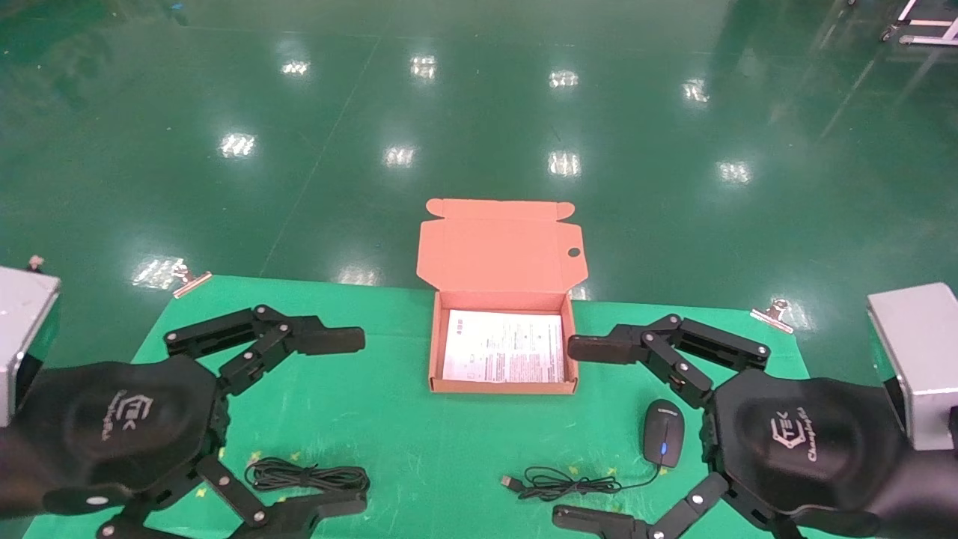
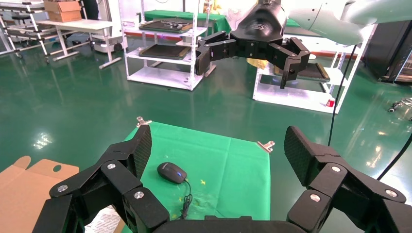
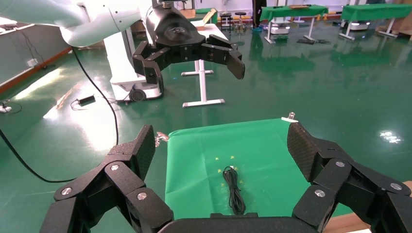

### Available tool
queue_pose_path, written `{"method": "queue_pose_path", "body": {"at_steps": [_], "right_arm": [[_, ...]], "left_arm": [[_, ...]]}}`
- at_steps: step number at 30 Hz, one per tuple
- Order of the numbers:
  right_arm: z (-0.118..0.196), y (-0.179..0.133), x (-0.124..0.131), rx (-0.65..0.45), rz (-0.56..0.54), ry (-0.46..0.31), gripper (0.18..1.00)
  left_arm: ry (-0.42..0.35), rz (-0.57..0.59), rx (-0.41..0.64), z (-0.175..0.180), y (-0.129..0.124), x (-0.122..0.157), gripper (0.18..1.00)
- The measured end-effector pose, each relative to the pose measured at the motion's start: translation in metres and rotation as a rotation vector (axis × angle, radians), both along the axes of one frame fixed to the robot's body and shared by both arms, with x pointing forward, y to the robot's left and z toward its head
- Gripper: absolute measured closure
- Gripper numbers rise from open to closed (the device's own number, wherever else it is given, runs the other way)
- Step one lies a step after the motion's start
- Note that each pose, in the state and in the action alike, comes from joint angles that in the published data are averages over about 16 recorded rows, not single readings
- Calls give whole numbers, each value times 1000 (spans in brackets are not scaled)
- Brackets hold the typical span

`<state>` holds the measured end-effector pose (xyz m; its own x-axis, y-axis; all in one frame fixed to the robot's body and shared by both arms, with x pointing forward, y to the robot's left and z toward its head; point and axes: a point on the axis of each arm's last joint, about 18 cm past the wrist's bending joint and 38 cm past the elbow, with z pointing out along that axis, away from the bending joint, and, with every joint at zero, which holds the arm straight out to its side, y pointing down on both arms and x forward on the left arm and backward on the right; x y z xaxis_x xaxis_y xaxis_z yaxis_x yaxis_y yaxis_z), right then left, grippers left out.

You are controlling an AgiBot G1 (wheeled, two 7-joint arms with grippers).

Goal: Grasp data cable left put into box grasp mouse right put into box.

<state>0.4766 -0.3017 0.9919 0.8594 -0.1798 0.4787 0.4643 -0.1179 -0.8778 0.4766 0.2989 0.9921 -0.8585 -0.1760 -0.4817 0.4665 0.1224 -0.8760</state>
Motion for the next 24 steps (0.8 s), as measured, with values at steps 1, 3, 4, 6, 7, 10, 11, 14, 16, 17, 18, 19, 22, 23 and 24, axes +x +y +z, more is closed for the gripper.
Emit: {"method": "queue_pose_path", "body": {"at_steps": [1, 3, 4, 6, 7, 10, 11, 14, 16, 17, 18, 19, 22, 23, 24], "right_arm": [[0, 0, 0, -3, -2, -1, 178], [0, 0, 1, -13, -7, -4, 178], [0, 1, 2, -21, -10, -6, 178], [-1, 1, 3, -39, -17, -12, 178], [-1, 2, 4, -53, -21, -17, 178], [-2, 4, 8, -109, -35, -34, 178], [-3, 5, 9, -132, -41, -41, 178], [-5, 8, 15, -218, -59, -69, 178], [-7, 11, 20, -287, -74, -92, 178], [-8, 12, 22, -324, -80, -104, 178], [-9, 13, 25, -363, -86, -117, 178], [-11, 15, 29, -405, -92, -131, 178], [-15, 19, 40, -537, -110, -175, 178], [-17, 21, 44, -582, -116, -190, 178], [-18, 22, 48, -628, -122, -205, 178]], "left_arm": [[-2, 2, 7, 0, -1, 1, 184], [-5, 6, 22, 0, -2, 3, 184], [-8, 9, 34, 0, -3, 4, 184], [-11, 16, 60, 0, -5, 7, 184], [-13, 21, 78, 0, -6, 9, 184], [-19, 40, 140, -1, -10, 16, 184], [-21, 49, 164, -1, -11, 19, 184], [-27, 77, 246, -2, -16, 29, 184], [-29, 97, 304, -3, -19, 36, 184], [-30, 106, 334, -4, -20, 39, 184], [-32, 116, 366, -5, -22, 42, 184], [-34, 127, 398, -6, -24, 46, 184], [-49, 159, 501, -9, -28, 56, 184], [-58, 170, 539, -11, -30, 60, 184], [-69, 182, 579, -12, -32, 64, 184]]}}
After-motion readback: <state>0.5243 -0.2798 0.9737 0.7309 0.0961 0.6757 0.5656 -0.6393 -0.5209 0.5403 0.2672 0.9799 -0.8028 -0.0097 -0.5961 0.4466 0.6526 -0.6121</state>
